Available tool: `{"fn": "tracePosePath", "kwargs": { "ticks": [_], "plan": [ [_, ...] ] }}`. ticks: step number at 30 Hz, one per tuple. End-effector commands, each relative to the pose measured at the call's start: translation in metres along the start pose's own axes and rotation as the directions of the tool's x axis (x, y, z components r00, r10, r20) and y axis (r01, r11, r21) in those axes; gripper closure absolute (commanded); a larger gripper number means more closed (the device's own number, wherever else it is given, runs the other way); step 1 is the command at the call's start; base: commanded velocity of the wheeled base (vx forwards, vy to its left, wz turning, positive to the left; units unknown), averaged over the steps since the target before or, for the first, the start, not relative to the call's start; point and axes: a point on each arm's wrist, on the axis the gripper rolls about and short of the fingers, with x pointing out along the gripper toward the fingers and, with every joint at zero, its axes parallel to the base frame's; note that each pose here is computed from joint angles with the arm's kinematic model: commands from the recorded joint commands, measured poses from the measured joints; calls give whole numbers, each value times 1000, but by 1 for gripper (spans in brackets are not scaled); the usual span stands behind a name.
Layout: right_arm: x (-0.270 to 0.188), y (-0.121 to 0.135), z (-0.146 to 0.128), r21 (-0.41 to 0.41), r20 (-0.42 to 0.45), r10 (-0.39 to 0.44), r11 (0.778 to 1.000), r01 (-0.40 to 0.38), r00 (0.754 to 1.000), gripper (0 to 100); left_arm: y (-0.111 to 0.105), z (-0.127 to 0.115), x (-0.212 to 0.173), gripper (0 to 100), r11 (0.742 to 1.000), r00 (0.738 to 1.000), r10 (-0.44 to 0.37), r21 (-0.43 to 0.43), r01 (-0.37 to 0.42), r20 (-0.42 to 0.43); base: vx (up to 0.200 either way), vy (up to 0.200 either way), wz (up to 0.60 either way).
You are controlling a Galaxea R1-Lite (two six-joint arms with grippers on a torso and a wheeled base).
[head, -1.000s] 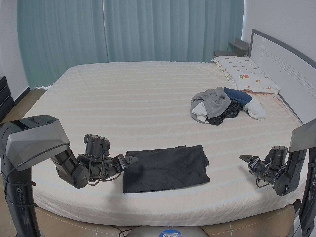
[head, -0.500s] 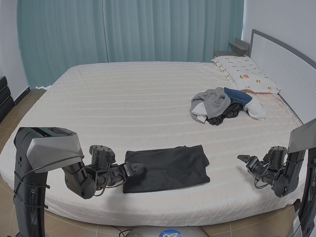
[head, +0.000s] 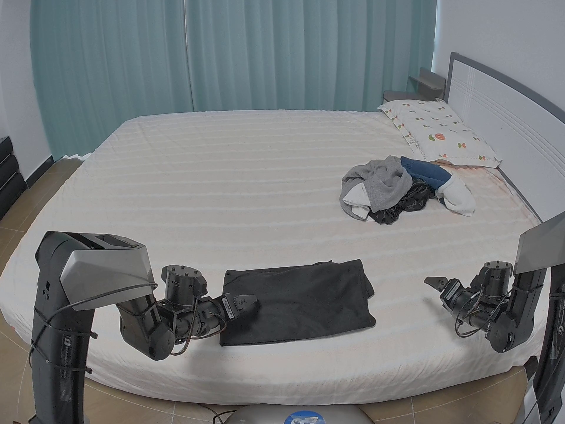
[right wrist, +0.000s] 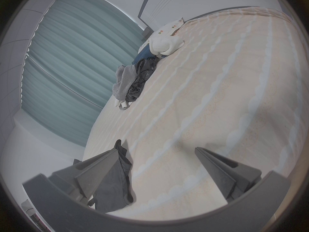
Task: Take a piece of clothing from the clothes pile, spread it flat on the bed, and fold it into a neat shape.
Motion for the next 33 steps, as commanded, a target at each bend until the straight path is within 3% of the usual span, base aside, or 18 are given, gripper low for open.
{"fn": "tracePosePath", "kwargs": {
  "ticks": [1, 20, 21, 33],
  "plan": [
    [1, 0, 0, -1, 1, 3, 1000, -3, 1000, 0, 1, -1, 1, 0, 1000, 1000, 2, -3, -2, -4, 0, 0, 0],
    [1, 0, 0, -3, -1, 2, 1000, -2, 1000, 0, 1, -1, 3, 0, 1000, 1000, 0, -8, 0, -1, 0, 0, 0],
    [1, 1, 0, -3, -2, 3, 1000, -3, 1000, 0, 2, -1, 3, 100, 1000, 1000, 1, -8, -1, -3, 0, 0, 0],
    [0, 0, -1, -3, -2, 1, 1000, -1, 1000, 0, 1, 1, 0, 100, 1000, 1000, -1, -24, 1, 9, 0, 0, 0]
  ]
}}
